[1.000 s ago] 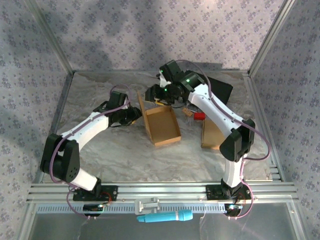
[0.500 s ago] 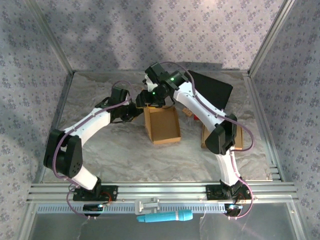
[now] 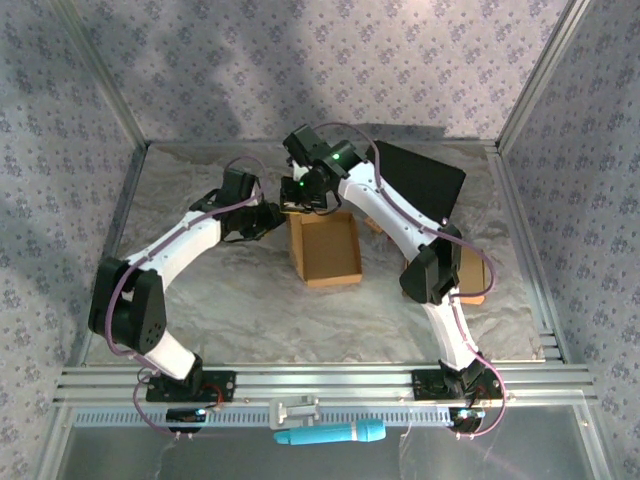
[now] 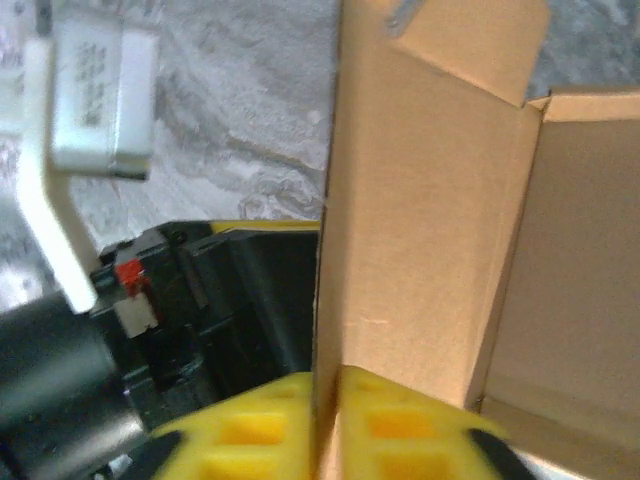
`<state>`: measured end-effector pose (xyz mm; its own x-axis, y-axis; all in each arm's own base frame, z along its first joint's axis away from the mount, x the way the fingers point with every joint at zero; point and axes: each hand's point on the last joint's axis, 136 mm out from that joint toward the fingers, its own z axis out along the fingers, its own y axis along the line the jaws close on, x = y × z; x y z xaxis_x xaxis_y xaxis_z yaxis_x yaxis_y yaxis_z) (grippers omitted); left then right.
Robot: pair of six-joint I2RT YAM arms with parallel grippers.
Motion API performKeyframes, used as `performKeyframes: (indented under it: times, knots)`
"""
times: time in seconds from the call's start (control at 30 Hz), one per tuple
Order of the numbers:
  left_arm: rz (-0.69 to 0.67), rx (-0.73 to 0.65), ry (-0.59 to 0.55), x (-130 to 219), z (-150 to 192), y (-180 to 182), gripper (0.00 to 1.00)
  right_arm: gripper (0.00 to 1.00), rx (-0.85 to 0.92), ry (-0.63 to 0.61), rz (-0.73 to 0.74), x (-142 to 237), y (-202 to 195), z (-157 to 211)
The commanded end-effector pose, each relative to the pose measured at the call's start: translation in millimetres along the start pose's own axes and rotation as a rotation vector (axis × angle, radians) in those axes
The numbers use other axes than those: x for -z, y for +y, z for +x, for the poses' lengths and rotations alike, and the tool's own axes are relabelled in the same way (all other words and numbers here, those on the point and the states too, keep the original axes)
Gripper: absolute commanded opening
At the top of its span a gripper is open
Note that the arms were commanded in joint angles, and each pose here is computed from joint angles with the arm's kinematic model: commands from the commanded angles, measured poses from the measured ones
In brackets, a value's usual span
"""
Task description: Fold the paper box
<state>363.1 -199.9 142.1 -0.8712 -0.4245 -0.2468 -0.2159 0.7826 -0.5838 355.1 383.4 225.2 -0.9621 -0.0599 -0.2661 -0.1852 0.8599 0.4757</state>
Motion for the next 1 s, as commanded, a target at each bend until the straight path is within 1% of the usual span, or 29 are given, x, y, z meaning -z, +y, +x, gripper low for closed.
performKeyframes:
  times: [0.0, 0.1, 0.2, 0.3, 0.37, 0.47, 0.6, 0.77, 0.87, 0.93, 0.97]
  knots:
    - [-0.040, -0.069, -0.079, 31, -10, -13, 0.44, 0.00, -0.078, -0.095, 0.030, 15, 5, -12]
    - [-0.151, -0.091, -0.154, 60, -15, -2, 0.47, 0.00, -0.187, -0.163, 0.095, 25, -5, -15]
    - [-0.236, -0.091, -0.225, 92, -13, 13, 0.48, 0.00, -0.355, -0.228, 0.139, 33, -17, -18]
    - [-0.241, -0.093, -0.277, 120, -8, 21, 0.48, 0.00, -0.543, -0.312, 0.162, 41, -26, -22]
    - [-0.230, -0.100, -0.289, 133, -1, 25, 0.49, 0.00, -0.658, -0.362, 0.160, 46, -28, -24]
    - [-0.193, -0.125, -0.268, 143, 11, 26, 0.49, 0.00, -0.812, -0.444, 0.134, 54, -29, -31]
    - [-0.159, -0.171, -0.202, 143, 31, 30, 0.49, 0.00, -1.014, -0.567, 0.148, 67, -38, -29]
    - [-0.153, -0.227, -0.120, 139, 47, 35, 0.49, 0.00, -1.137, -0.616, 0.254, 74, -59, -17]
    - [-0.158, -0.249, -0.084, 135, 53, 37, 0.49, 0.00, -1.219, -0.620, 0.329, 71, -74, -5]
    - [-0.162, -0.259, -0.076, 134, 54, 38, 0.49, 0.00, -1.296, -0.625, 0.342, 67, -83, -2]
    - [-0.163, -0.262, -0.077, 134, 53, 38, 0.49, 0.00, -1.307, -0.637, 0.335, 66, -85, -4]
